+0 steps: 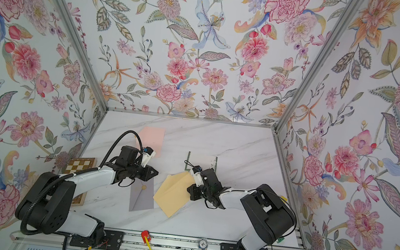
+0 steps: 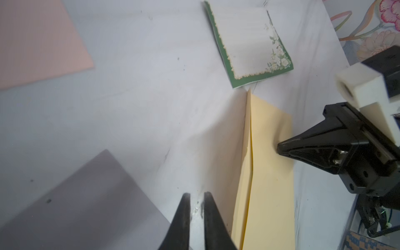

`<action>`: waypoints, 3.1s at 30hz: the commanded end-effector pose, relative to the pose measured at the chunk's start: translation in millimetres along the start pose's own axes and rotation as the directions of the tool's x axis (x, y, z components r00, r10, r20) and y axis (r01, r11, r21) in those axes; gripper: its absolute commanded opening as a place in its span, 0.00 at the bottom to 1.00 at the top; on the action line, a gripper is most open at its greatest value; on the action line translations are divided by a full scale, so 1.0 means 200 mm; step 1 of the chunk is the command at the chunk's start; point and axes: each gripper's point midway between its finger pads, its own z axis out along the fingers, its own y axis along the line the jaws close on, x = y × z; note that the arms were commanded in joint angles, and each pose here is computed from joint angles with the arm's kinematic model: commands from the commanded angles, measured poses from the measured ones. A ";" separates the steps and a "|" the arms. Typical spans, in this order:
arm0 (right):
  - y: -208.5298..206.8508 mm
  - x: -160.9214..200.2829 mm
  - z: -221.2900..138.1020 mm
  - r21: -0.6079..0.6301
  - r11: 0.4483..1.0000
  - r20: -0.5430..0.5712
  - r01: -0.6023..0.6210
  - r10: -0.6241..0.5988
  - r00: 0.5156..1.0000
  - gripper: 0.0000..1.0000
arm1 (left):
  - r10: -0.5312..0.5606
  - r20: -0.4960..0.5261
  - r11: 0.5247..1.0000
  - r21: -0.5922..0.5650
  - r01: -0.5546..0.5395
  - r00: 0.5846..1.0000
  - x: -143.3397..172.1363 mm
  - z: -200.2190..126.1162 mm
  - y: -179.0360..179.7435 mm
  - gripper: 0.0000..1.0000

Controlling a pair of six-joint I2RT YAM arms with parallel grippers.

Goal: Fold the letter paper in half and place it into the envelope
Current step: Place the envelope at the center of the board, then fold the envelope flap on the envelope.

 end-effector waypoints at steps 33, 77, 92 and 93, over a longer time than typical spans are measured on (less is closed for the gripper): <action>-0.15 0.20 0.03 0.081 0.990 -0.075 -0.114 0.120 0.990 0.06 | -0.015 0.018 0.948 0.320 0.008 1.000 0.06 0.16 -0.35 0.09; 0.16 -0.02 -0.01 -0.110 0.989 -0.041 -0.103 0.099 0.994 0.07 | -0.015 -0.233 0.998 0.054 0.028 0.972 0.45 0.41 -0.24 0.00; 0.21 0.00 0.12 -0.124 0.985 -0.094 -0.117 0.106 0.990 0.07 | 0.002 -0.280 0.998 0.065 0.017 0.960 0.50 0.44 -0.25 0.00; 0.20 0.01 0.12 -0.121 0.985 -0.094 -0.120 0.109 0.990 0.07 | 0.003 -0.280 0.998 0.066 0.016 0.960 0.50 0.44 -0.25 0.00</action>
